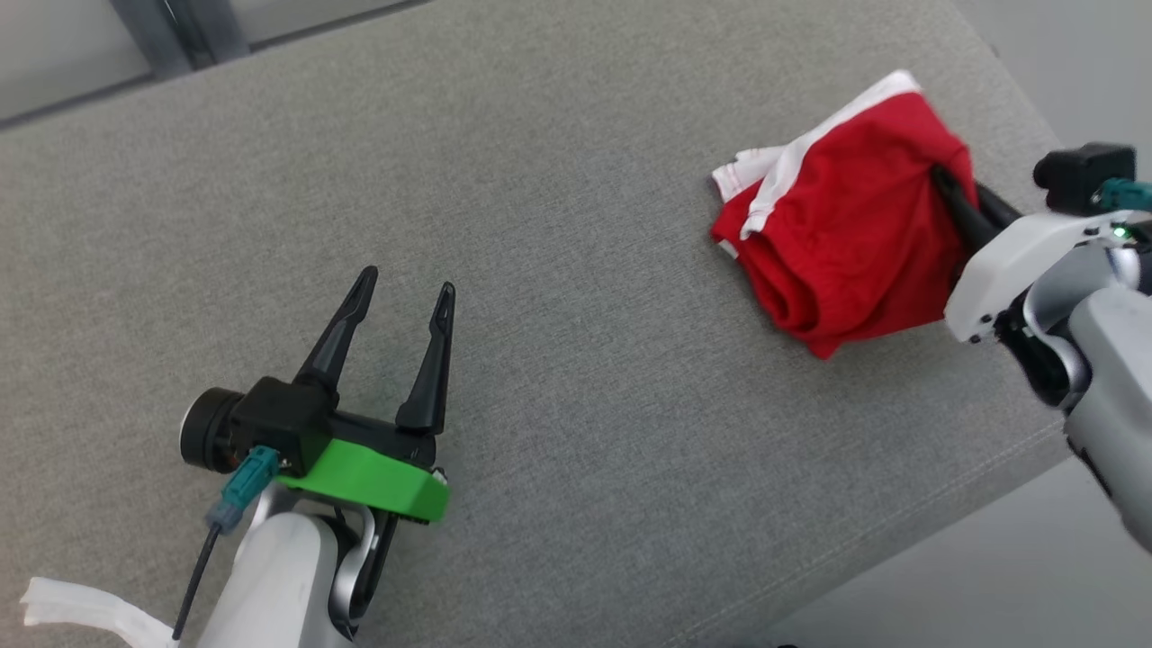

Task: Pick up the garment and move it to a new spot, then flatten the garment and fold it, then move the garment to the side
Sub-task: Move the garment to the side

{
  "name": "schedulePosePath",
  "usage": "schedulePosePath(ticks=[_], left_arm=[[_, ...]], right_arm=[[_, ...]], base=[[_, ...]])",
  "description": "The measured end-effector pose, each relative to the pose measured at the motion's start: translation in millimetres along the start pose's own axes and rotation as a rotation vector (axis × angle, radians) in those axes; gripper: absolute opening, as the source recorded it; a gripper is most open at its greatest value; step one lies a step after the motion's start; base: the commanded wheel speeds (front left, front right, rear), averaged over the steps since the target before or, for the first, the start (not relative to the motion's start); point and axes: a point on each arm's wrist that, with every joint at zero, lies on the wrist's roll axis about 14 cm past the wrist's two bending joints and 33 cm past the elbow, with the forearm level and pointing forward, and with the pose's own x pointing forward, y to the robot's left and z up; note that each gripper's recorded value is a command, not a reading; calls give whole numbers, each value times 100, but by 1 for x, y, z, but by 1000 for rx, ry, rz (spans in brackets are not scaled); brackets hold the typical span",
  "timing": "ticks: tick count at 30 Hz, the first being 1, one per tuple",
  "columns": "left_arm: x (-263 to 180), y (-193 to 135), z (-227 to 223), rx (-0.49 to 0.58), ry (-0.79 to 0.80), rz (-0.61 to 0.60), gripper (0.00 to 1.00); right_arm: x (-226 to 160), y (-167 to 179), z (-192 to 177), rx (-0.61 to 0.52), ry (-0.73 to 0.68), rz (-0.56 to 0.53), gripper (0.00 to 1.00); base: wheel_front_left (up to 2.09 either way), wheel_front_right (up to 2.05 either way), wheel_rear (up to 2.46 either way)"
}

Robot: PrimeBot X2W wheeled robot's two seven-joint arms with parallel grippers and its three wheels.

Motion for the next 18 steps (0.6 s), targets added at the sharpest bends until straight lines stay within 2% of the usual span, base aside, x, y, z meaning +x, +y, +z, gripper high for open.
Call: schedulePosePath(ticks=[7, 18], left_arm=[[7, 26, -20, -3, 37, 21, 100], [2, 63, -50, -21, 90, 85, 100]], right_arm=[[38, -30, 21, -105, -5, -38, 0], [73, -87, -11, -171, 117, -203, 0]], base=[[0, 0, 0], [0, 0, 0]])
